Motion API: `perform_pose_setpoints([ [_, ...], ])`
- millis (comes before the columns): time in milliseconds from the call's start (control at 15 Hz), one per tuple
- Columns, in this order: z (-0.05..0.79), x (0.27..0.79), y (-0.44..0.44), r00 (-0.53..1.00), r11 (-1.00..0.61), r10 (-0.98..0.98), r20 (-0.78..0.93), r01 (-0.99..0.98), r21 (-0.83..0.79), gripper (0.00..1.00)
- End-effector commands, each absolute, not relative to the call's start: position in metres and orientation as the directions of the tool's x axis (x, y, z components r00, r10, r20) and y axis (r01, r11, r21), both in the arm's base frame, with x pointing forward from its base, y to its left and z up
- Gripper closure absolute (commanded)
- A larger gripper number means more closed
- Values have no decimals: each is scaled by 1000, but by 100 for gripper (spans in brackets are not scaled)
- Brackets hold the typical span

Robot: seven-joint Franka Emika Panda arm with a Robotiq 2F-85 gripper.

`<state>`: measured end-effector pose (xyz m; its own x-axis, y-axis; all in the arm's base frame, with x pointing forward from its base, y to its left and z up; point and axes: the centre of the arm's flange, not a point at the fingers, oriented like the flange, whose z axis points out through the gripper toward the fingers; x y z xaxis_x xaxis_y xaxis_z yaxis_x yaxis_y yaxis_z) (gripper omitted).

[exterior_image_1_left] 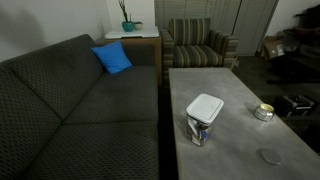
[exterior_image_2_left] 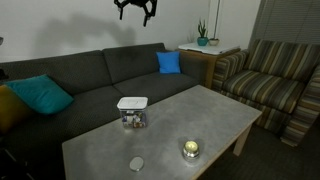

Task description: Press the button on the white lid then take the white lid and put it on the table

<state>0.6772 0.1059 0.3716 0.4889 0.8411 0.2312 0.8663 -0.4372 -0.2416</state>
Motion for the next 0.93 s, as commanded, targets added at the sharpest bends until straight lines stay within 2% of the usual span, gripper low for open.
perform_pose_setpoints([
  [0,358,715,132,388,-341,890,239,915,-215,0],
  [267,333,738,155,279,-235,932,233,952,-197,0],
  [533,293,755,167,260,-228,953,156,953,-199,0],
  [867,240,746,188,245,-208,966,84,927,-312,0],
])
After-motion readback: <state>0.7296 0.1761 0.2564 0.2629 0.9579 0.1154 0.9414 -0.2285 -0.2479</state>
